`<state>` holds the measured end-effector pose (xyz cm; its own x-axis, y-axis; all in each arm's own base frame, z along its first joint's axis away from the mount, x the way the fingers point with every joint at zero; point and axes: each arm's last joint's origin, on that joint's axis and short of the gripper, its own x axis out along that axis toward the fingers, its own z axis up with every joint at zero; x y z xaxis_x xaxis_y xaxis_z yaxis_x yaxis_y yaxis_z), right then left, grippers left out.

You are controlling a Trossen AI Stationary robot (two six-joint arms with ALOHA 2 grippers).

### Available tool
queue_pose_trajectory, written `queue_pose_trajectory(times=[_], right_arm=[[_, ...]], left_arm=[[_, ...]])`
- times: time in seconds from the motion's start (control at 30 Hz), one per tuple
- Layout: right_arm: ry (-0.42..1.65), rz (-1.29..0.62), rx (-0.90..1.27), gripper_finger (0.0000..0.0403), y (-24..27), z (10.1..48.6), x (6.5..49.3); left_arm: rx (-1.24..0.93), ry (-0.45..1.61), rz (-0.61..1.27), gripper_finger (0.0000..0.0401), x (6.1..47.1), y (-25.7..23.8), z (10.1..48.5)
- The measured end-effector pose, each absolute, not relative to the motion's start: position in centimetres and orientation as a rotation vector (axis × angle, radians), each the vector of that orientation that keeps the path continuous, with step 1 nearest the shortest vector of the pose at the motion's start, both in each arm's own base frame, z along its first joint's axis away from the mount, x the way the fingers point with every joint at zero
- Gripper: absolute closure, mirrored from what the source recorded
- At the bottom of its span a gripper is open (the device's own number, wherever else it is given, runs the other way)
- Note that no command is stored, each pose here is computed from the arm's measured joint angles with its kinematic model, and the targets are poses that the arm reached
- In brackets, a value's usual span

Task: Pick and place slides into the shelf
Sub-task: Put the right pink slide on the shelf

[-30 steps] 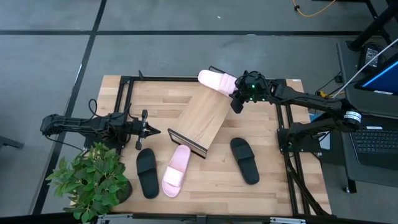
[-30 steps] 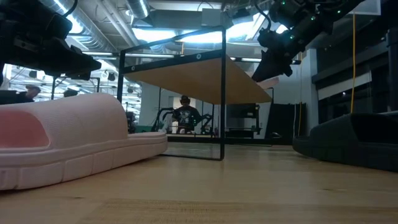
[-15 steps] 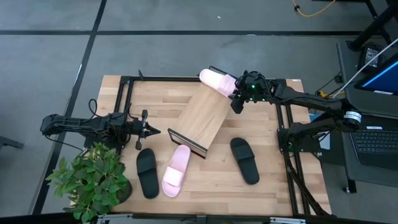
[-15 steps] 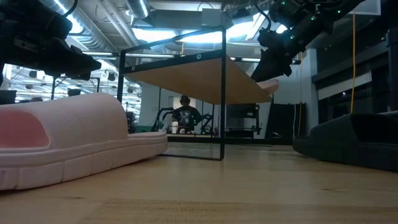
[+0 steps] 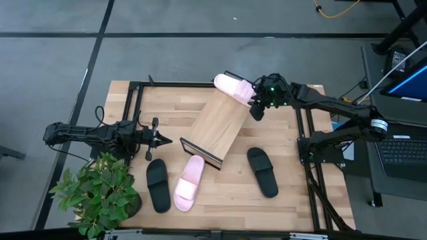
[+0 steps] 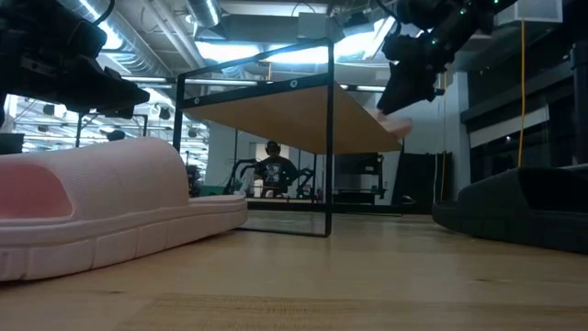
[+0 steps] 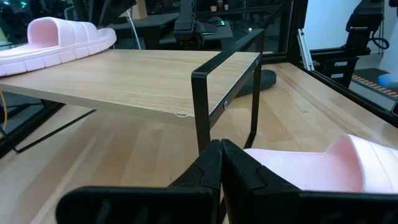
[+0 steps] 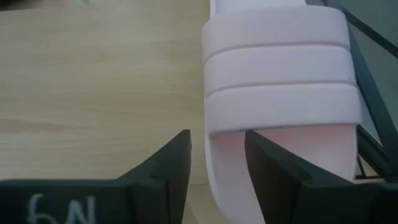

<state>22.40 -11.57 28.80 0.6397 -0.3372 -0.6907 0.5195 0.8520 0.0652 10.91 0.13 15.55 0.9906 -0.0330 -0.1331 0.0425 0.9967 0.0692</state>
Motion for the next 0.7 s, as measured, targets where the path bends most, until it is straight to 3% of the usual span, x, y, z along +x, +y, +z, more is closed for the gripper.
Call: queue_pose_trajectory(times=[0.4,0.53,0.7], right_arm=[[0.728,-0.385,0.313,0.0271,-11.2,29.8,22.4],[0.738,-0.322,0.281,0.0310,-11.0,29.5,22.5],[0.768,-0.289,0.226,0.0387,-10.8,28.5,22.4]], left_arm=[[0.072,0.133,-0.038,0.0401,10.9,0.1,15.5],[0.074,0.133,-0.038,0.0401,10.9,0.1,15.5],[0.074,0.133,-0.038,0.0401,10.9,0.1,15.5]])
